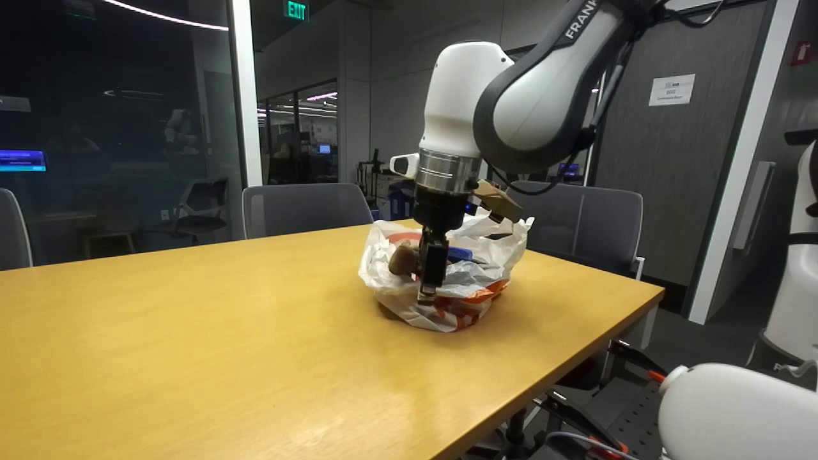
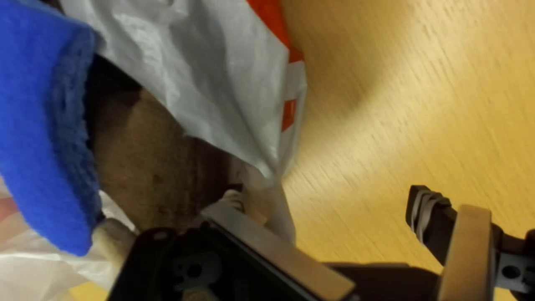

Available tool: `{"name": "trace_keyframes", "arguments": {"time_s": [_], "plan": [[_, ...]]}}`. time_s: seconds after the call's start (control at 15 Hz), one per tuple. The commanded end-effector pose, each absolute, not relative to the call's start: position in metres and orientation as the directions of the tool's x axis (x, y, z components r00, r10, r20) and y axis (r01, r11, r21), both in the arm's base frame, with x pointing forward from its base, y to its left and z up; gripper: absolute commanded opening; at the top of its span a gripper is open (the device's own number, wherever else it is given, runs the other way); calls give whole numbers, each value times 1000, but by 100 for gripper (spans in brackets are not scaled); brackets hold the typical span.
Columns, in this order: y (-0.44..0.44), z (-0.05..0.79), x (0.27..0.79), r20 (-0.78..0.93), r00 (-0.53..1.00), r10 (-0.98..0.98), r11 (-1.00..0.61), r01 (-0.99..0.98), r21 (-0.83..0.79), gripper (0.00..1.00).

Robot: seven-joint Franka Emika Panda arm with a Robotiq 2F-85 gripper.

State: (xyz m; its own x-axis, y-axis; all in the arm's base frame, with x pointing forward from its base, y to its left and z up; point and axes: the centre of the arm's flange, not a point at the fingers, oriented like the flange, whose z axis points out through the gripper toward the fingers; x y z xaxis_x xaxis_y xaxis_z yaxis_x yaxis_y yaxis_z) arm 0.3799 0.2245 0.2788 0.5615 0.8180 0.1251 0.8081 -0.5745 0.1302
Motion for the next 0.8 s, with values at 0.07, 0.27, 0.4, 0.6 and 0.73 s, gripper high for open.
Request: {"name": "trace_keyframes", "arguments": {"time_s": [0.07,0.27,0.4,0.6,0.73], "plan": [[219,266,381,105,535,838,-543,801,253,100],[217,259,381,104,538,836,-546,801,245,100],[218,256,381,112,529,841,-540,805,246,74],[221,255,381,137,484,864,-503,823,263,51],[221,257,380,153,451,879,-476,831,286,35]]}}
